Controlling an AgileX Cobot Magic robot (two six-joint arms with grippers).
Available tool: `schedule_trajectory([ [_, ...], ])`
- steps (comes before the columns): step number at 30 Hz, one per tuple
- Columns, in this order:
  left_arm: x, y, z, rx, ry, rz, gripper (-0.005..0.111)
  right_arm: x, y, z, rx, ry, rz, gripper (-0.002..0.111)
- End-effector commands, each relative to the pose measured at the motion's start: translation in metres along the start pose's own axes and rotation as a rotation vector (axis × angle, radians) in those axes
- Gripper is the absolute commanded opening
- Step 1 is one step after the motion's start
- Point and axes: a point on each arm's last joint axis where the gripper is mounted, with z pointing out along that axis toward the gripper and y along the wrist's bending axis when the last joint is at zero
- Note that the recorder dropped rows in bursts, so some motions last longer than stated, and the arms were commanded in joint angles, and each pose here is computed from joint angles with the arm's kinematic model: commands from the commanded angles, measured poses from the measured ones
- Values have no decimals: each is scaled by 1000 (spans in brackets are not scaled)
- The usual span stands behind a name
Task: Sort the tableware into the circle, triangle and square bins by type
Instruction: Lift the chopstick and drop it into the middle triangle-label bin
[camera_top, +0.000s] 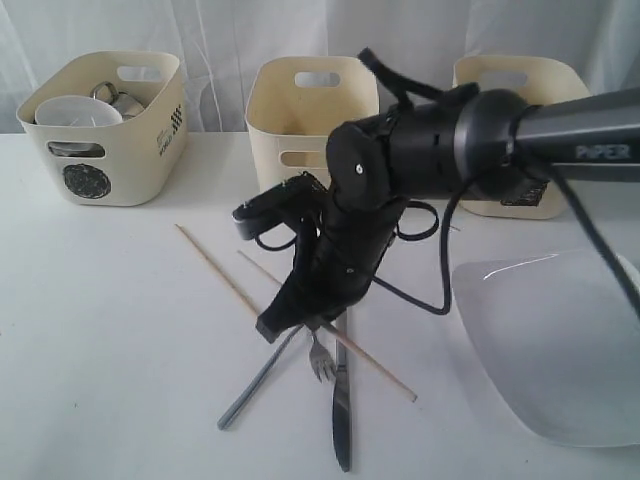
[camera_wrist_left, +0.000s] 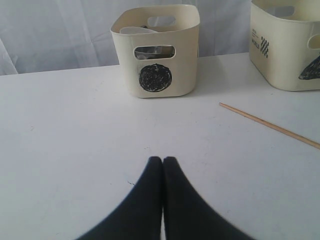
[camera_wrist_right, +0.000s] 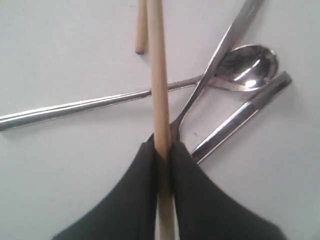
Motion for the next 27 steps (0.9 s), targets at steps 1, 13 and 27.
schedule_trajectory([
  [1, 1, -1, 0, 9, -1, -9, 0, -9, 7, -54, 33, -179, -25, 0],
  [13, 1, -1, 0, 9, -1, -9, 0, -35, -72, -106, 146, -781, 403, 0],
  [27, 1, -1, 0, 9, -1, -9, 0, -65, -152, -116, 194, -1141, 632, 0],
])
